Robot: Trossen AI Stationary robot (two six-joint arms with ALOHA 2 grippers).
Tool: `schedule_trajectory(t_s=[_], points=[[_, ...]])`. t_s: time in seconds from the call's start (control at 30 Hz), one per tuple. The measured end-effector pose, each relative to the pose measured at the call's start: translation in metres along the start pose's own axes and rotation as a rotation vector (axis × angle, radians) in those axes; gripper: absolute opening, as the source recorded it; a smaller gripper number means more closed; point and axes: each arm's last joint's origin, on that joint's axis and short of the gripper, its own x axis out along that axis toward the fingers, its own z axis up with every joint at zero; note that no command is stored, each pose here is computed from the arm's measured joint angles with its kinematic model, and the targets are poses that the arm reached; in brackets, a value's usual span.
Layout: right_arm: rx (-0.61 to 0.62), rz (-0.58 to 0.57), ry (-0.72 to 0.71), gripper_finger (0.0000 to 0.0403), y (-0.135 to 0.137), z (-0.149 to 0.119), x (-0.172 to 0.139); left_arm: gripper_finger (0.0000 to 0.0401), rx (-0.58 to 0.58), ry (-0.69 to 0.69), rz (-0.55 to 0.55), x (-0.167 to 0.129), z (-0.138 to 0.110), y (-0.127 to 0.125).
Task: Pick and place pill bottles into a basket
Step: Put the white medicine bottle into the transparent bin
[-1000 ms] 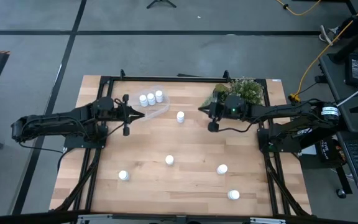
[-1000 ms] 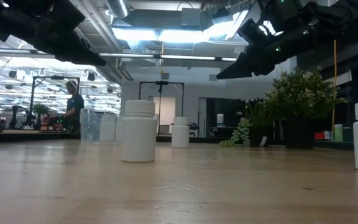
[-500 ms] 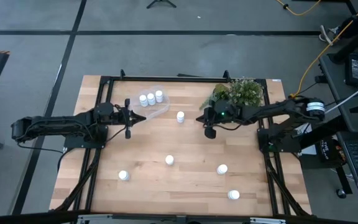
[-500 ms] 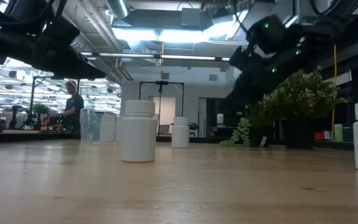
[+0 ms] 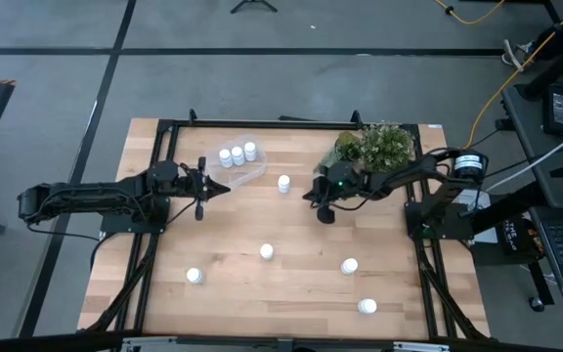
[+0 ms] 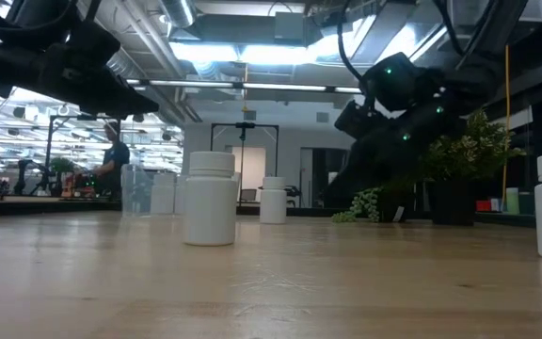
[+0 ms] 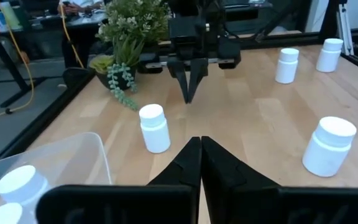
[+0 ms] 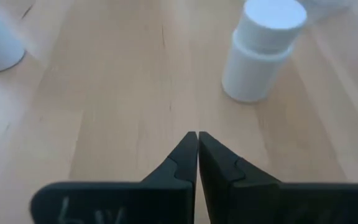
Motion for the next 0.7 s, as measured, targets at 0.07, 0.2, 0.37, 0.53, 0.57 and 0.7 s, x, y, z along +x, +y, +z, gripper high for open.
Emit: schedule_trajectory(t_s=[0.07,0.2,0.37,0.53,0.57,0.7], points=[[-0.028,-0.002,-0.019,0.0020,-0.0004,-0.0003,0.0028,0.0001,-0.001,0.000,0.002,0.0000,0.0000,0.0001],[-0.082,-0.007,-0.043,0.0042,-0.0009,0.0006,0.0047,0.0003,-0.003,0.000,0.003,0.0000,0.0001,0.0001],[-0.096,-0.013,-0.043,0.0109,-0.0012,0.0006,0.0047,0.0007,-0.003,0.000,0.003,0.0000,0.0000,0.0001],[-0.095,-0.066,-0.041,0.0195,-0.0028,0.0009,0.0047,0.0004,-0.014,-0.007,0.004,0.0000,0.0007,0.0002],[-0.096,-0.070,-0.046,0.0211,-0.0029,0.0015,0.0046,0.0003,-0.014,-0.006,0.004,0.0000,0.0007,0.0002],[-0.100,-0.074,-0.073,0.0263,-0.0032,0.0041,0.0044,0.0002,-0.014,-0.006,0.004,0.0000,0.0006,0.0002]])
